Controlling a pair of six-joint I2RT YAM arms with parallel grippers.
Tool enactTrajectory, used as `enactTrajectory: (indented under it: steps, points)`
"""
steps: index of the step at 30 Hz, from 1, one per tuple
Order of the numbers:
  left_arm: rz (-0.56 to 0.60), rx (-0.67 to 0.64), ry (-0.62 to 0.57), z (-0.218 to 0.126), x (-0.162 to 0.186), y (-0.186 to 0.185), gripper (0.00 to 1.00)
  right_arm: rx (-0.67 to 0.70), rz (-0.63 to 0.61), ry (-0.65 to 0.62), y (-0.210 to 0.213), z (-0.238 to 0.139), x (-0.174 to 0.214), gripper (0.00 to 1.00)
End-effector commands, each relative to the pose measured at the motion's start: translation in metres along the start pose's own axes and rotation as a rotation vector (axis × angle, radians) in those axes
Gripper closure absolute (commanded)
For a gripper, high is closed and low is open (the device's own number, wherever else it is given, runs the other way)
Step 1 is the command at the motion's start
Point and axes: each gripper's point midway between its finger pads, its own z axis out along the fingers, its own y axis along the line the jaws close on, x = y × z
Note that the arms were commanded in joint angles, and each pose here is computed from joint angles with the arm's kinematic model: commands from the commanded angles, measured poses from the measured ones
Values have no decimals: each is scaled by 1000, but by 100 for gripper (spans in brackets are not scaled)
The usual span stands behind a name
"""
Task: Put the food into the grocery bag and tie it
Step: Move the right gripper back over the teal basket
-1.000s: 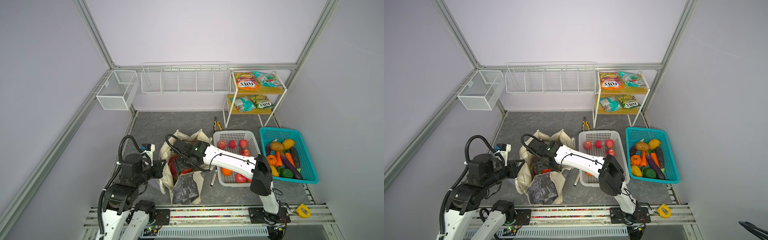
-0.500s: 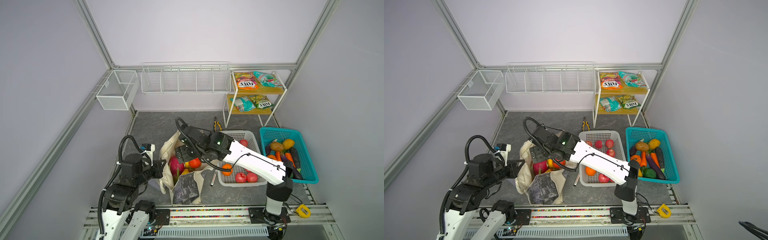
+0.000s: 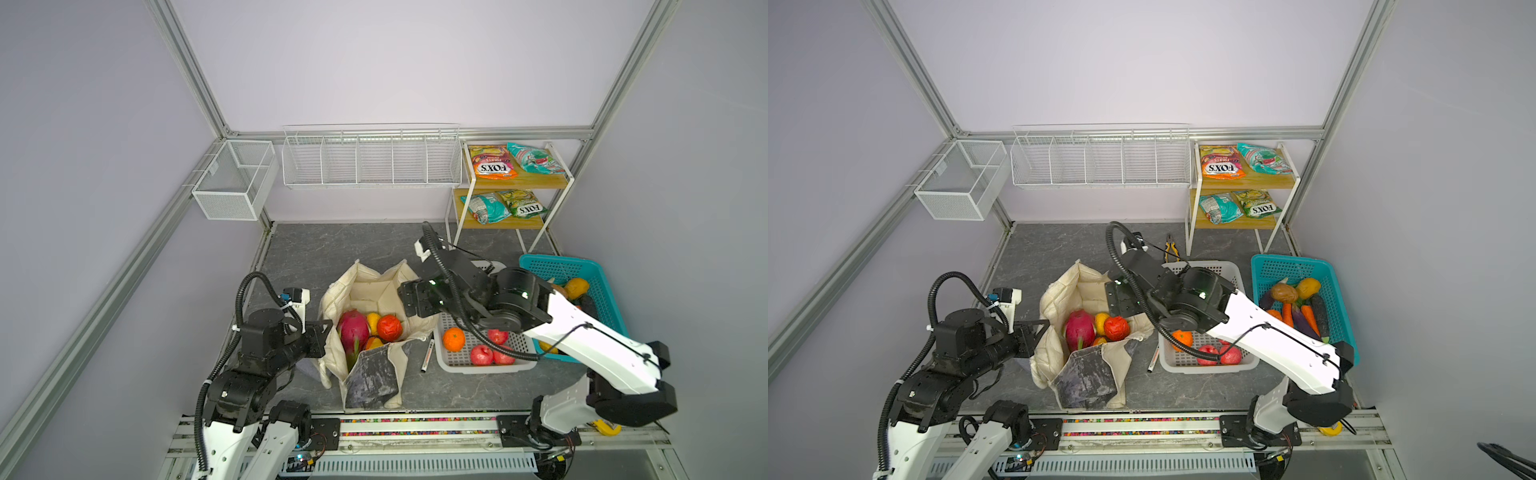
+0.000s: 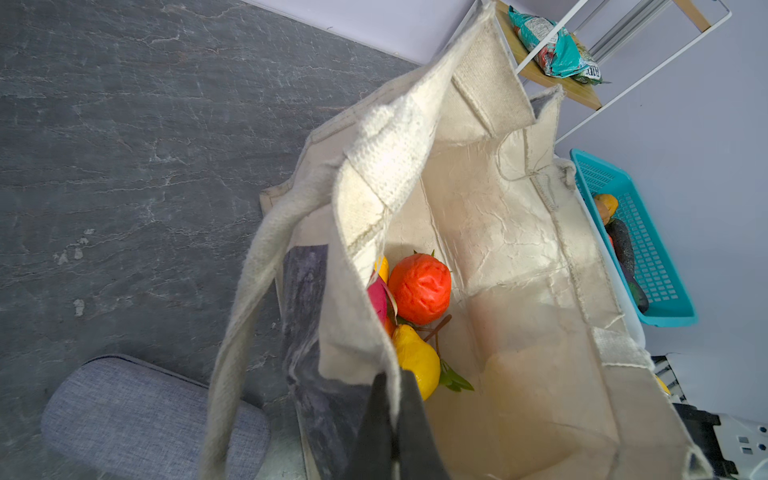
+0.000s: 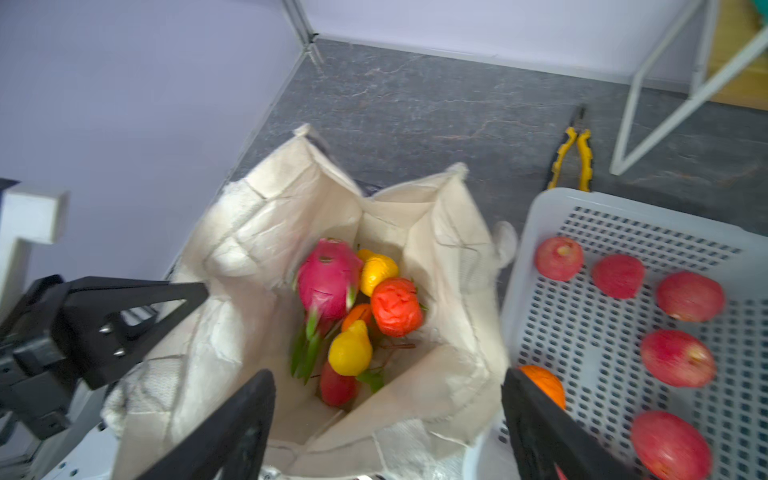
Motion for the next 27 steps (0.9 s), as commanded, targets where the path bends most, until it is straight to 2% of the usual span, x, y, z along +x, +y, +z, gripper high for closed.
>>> enactTrajectory:
  steps: [1, 8, 13, 21, 27]
  points:
    - [5, 27, 19, 2, 5, -4, 100, 154, 62, -1, -61, -12, 6, 12]
    - [7, 30, 18, 2, 5, -4, 100, 373, 174, -3, -175, -47, 19, 12]
    - [9, 30, 16, 1, 5, -5, 100, 500, 274, -19, -237, -64, 33, 12]
    - [13, 34, 6, -1, 4, -5, 100, 580, 448, 47, -292, -56, 71, 12]
    - [8, 21, 12, 1, 4, -3, 100, 578, 631, 65, -325, -39, 91, 12]
